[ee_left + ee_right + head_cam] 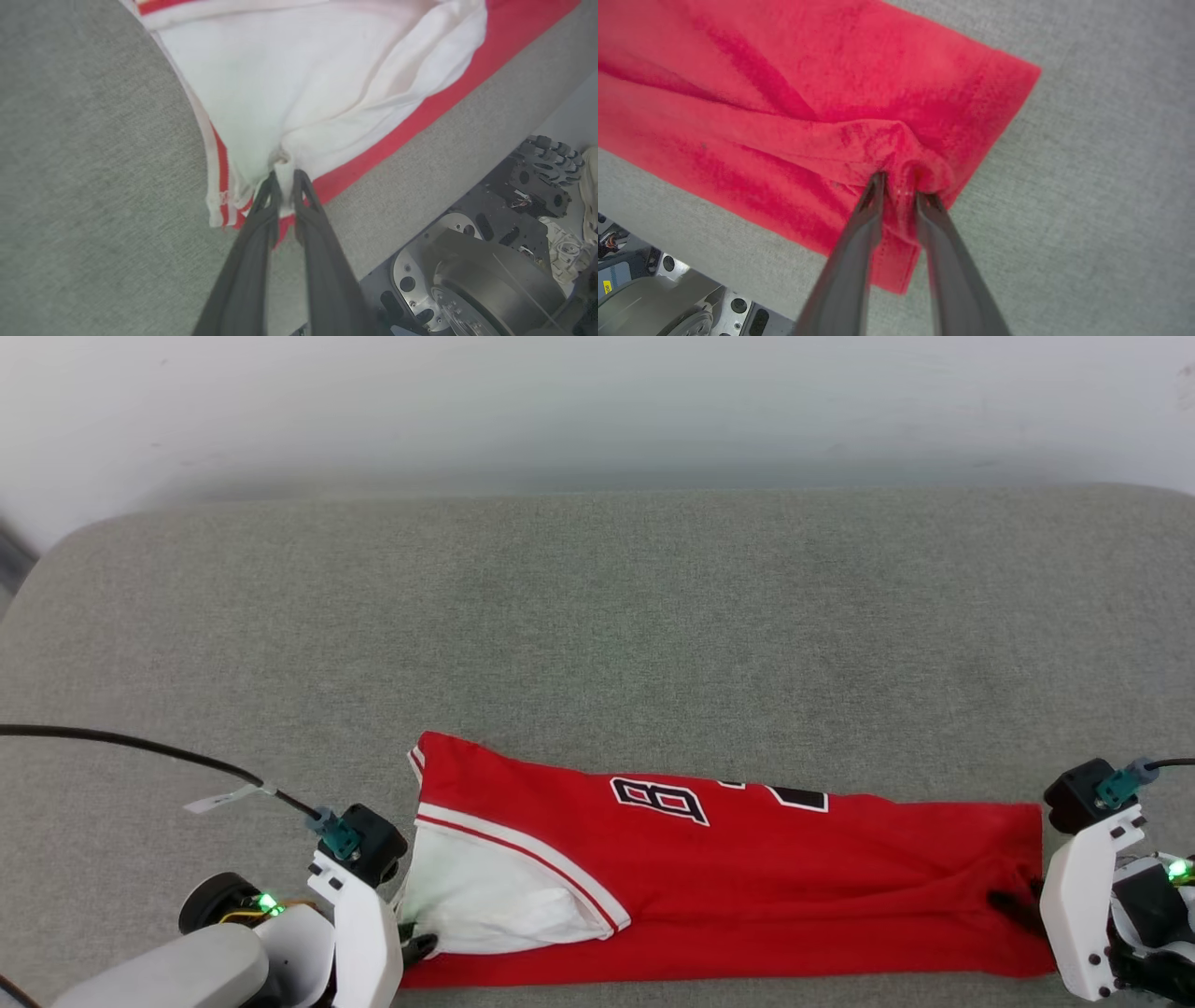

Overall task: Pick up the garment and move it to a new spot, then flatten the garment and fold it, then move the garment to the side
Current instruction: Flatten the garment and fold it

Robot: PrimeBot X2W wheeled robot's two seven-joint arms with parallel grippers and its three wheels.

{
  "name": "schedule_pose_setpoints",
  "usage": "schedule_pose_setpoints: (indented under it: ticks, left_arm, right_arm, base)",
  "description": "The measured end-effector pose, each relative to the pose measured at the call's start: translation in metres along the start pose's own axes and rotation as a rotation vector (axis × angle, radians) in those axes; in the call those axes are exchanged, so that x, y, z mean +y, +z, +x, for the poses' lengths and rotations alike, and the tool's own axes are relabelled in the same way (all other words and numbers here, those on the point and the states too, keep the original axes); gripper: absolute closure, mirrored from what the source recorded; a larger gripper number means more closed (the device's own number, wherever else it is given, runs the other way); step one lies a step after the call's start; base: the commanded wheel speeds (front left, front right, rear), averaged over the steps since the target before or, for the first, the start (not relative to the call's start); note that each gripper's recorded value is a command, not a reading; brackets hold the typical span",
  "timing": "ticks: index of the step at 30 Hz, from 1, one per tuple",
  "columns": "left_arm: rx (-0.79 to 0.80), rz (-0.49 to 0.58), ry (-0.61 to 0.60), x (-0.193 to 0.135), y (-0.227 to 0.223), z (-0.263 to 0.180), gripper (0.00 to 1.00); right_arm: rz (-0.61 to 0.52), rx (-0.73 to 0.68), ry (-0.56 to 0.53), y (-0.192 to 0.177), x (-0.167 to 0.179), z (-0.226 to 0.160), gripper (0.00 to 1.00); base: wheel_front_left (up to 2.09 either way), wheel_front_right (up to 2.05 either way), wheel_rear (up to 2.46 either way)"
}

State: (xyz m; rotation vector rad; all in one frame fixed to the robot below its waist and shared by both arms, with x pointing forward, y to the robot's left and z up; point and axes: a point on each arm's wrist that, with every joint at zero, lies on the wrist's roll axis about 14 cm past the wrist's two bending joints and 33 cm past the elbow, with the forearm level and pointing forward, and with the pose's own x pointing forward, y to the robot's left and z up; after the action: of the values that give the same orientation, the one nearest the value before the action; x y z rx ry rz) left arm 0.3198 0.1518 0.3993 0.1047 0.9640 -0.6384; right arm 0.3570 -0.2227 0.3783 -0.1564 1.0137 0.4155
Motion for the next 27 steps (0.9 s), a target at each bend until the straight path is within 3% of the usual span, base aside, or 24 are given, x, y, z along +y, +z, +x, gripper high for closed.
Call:
schedule_pose_setpoints:
  ticks: [4, 10, 15, 22, 27]
  left_arm:
    - [-0.075, 0.066, 0.053, 0.007, 0.012, -0.008, 0.0]
    - [-0.386, 0.123, 0.171, 0.016, 0.072, -0.036, 0.0]
    - [-0.604, 0.093, 0.287, 0.025, 0.098, -0.055, 0.0]
    - [-0.788, 0.066, 0.459, 0.04, 0.109, -0.071, 0.0]
    - [-0.875, 0.041, 0.567, 0.045, 0.116, -0.083, 0.0]
  right_arm:
    - [-0.01, -0.109, -0.003, 0.022, 0.001, -0.007, 0.0]
    - [-0.02, -0.334, -0.037, 0.065, -0.011, -0.036, 0.0]
    - [0.034, -0.473, -0.09, 0.085, -0.031, -0.054, 0.0]
    - [0.186, -0.433, -0.139, 0.055, -0.054, -0.046, 0.0]
    - [0.296, -0.327, -0.106, 0.023, -0.047, -0.029, 0.0]
  base:
    - [0.0, 0.0, 0.0]
    - [0.0, 0.0, 0.0]
    - [0.0, 0.0, 0.0]
    - [0.0, 0.0, 0.0]
    - [0.0, 0.0, 0.0]
